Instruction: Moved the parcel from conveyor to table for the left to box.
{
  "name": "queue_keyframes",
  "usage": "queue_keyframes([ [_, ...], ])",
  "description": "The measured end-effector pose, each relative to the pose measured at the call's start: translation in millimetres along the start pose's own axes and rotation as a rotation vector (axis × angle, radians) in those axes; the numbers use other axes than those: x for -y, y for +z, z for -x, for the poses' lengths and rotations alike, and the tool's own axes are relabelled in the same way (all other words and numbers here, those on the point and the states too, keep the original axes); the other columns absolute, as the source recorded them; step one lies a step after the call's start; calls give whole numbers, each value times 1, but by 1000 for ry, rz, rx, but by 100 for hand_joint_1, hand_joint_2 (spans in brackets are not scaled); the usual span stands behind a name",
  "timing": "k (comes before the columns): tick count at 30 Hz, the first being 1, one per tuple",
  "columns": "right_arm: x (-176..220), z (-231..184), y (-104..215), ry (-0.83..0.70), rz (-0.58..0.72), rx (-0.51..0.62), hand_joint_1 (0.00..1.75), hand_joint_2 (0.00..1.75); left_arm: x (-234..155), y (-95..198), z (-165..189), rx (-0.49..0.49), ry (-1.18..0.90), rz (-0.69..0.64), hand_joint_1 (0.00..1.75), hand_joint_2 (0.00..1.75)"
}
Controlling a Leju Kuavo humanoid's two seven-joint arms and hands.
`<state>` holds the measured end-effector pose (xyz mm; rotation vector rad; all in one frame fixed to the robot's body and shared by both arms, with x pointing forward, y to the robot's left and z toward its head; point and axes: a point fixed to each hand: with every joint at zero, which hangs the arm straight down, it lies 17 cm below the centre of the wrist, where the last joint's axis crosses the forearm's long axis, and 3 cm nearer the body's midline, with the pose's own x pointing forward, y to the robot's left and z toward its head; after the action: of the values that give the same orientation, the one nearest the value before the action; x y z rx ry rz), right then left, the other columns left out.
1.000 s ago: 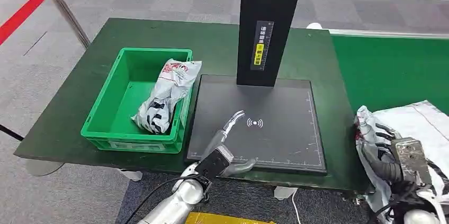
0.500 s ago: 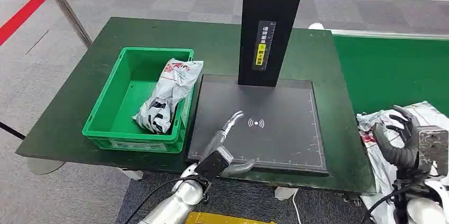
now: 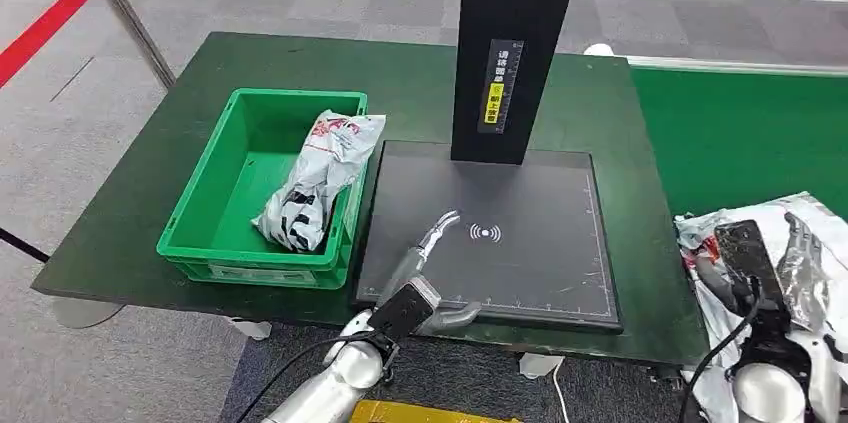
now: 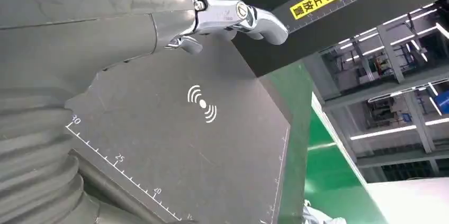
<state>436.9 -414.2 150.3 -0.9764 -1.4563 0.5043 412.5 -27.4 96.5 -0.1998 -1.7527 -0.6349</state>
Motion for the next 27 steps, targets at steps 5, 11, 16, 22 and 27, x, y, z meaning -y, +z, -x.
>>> queue_keyframes([
  [5, 1, 5, 0, 21, -5, -6, 0, 175, 0, 0, -1, 2, -1, -1, 0, 175],
  [11, 1, 18, 1, 90, -10, -57, 0, 175, 1, 0, -1, 1, 3, 5, 0, 175],
  [16, -11, 44, 5, 198, -66, -136, 0, 175, 4, 1, 0, -4, 0, 21, 0, 175],
  [22, -45, 83, 16, 228, -191, -219, 0, 175, 9, 3, 0, -10, 2, 39, 0, 175],
  [27, -59, 121, 17, 297, -232, -289, 0, 175, 10, 4, 1, -16, 3, 43, 0, 175],
])
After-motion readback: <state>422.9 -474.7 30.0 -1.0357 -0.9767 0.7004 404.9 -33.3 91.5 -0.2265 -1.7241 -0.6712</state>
